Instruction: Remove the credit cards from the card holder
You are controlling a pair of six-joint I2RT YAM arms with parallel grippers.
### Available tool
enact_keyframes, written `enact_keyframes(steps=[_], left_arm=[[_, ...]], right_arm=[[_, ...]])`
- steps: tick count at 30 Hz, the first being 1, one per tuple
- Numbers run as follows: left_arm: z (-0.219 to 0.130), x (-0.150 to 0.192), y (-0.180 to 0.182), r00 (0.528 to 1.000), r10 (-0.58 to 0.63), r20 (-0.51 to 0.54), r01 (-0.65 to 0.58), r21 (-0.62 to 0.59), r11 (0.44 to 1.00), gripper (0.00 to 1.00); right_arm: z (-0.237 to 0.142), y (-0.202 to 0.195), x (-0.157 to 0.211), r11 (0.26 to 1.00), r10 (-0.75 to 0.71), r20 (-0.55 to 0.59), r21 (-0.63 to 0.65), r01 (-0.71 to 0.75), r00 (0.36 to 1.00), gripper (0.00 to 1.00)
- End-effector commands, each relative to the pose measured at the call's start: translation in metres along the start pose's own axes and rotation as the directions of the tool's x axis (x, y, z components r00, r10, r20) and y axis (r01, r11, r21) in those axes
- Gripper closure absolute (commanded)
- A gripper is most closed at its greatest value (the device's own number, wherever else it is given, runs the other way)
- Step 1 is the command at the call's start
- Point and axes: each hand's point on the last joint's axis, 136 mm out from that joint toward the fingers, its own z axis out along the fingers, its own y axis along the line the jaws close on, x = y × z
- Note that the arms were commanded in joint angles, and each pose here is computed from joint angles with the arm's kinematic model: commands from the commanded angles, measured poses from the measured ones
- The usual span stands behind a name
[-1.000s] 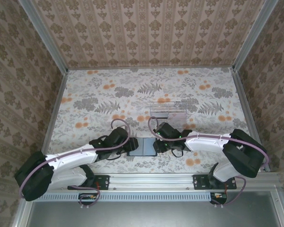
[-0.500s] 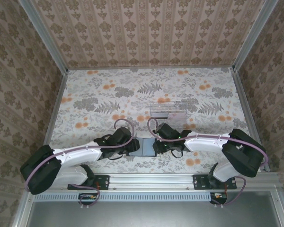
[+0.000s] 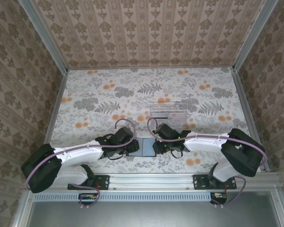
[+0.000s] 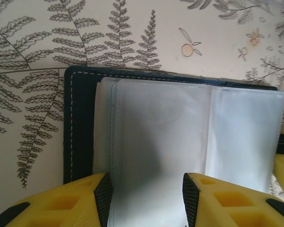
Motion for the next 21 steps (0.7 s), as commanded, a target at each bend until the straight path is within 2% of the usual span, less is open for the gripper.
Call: enact_keyframes(steps=[1,6,13,15,18,21], left_arm=[[0.004,0.001,-0.009,1.000,0.021,-0.020,-0.020,0.015,1.000,0.53],[0.008,0.003,-0.013,0.999,0.027,-0.037,-0.026,0.024,0.999,0.56],[-0.005,-0.006,-0.045,0.999,0.053,0.007,-0.054,0.165,0.985,0.56],[-0.010,-0.008,-0.053,0.998,0.065,0.023,-0.068,0.193,0.979,0.53],[-0.016,-0.011,-0.059,0.996,0.077,0.039,-0.084,0.214,0.973,0.45],[-0.020,-0.011,-0.063,0.995,0.088,0.045,-0.096,0.224,0.970,0.43]], right_arm=[[0.003,0.000,0.004,1.000,0.004,-0.018,0.008,-0.004,1.000,0.65],[0.003,0.000,0.004,1.000,0.004,-0.020,0.009,-0.004,1.000,0.65],[0.006,-0.002,0.007,1.000,0.005,-0.028,0.018,-0.005,1.000,0.65],[0.007,-0.002,0.008,1.000,0.005,-0.032,0.018,-0.004,0.999,0.65],[0.008,-0.002,0.008,1.000,0.008,-0.036,0.020,-0.007,0.999,0.65],[0.009,-0.002,0.008,1.000,0.007,-0.038,0.020,-0.007,0.999,0.65]])
